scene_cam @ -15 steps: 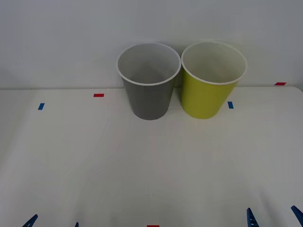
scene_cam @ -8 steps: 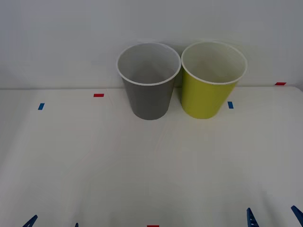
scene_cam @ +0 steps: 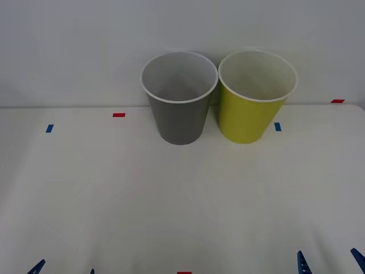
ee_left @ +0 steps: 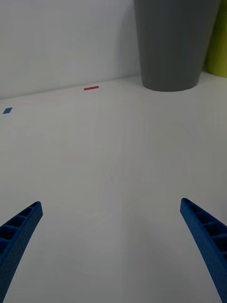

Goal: Put cans in the gray bin and PET bottles in the light green bin.

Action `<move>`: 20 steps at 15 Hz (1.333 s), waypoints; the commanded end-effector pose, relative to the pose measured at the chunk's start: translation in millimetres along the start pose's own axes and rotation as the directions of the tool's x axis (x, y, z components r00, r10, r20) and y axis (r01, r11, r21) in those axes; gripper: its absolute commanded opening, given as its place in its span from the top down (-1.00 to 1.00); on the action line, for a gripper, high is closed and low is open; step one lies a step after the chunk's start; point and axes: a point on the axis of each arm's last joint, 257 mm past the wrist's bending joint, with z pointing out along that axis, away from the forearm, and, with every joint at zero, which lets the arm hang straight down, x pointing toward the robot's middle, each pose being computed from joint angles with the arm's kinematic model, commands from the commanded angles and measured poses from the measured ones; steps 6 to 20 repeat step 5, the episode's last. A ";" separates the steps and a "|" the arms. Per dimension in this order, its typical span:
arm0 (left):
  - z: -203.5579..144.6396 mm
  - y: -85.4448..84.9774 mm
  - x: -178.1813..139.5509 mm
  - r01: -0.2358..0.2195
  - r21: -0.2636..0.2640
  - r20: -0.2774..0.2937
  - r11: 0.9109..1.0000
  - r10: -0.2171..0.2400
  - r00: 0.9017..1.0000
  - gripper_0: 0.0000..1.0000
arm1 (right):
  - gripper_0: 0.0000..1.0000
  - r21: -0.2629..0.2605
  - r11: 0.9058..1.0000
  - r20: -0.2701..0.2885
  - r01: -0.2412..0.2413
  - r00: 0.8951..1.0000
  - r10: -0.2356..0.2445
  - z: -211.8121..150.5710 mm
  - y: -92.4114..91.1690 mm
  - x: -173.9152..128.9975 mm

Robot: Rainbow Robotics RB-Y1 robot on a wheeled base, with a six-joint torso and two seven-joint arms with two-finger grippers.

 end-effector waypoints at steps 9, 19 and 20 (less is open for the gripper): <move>0.0 0.0 0.1 0.000 0.000 0.000 1.000 0.000 1.000 -1.00 | -1.00 0.000 1.000 0.000 0.000 1.000 0.000 0.0 0.0 0.0; 0.0 0.0 0.1 0.000 0.000 0.000 1.000 0.000 1.000 -1.00 | -1.00 0.000 1.000 0.000 0.000 1.000 0.000 0.0 0.0 0.0; 0.0 0.0 0.1 0.000 0.000 0.000 1.000 0.000 1.000 -1.00 | -1.00 0.000 1.000 0.000 0.000 1.000 0.000 0.0 0.0 0.0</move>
